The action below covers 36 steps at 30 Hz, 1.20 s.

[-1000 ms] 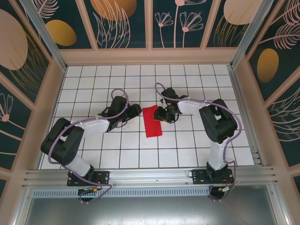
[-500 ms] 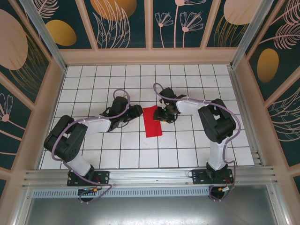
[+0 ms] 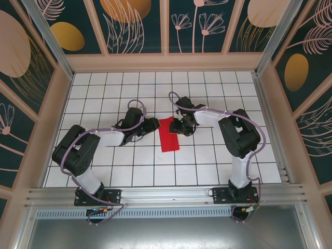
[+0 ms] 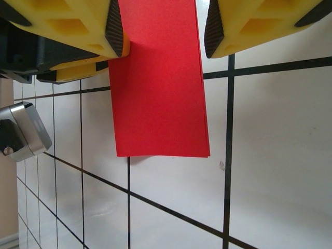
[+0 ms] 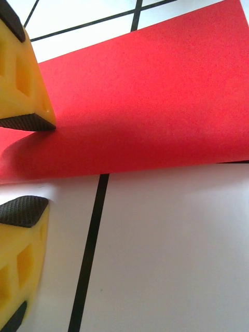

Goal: Fold a paper plane with a square sheet of paper (pick it up from the middle)
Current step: Hold the square sheet of paper at the center of the table.

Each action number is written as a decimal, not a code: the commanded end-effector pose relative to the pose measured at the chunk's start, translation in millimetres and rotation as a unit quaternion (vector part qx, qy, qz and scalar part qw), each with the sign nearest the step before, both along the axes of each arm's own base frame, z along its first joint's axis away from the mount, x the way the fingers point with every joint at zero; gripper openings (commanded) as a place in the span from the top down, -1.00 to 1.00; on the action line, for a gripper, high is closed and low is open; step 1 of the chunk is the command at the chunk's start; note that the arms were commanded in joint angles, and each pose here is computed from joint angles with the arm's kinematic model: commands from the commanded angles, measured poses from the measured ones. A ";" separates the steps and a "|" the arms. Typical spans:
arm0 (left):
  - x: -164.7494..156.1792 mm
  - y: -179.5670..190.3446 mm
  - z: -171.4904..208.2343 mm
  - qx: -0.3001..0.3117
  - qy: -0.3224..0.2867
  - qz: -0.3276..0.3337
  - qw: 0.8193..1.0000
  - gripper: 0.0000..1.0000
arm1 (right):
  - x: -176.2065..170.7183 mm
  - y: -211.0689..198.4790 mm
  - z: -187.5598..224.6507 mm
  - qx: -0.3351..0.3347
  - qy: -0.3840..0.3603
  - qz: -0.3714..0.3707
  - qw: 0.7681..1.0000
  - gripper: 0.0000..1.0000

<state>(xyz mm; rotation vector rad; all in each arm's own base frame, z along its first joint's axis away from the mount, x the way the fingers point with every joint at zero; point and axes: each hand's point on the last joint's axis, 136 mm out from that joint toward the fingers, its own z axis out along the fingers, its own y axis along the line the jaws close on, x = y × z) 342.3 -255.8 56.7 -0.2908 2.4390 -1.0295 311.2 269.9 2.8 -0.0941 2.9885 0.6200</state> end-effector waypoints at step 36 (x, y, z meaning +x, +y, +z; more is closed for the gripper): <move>-12.5 -41.1 -15.1 -0.058 0.047 -0.084 0.994 0.62 | -42.3 -57.0 -136.7 -0.155 0.069 0.006 0.986 0.06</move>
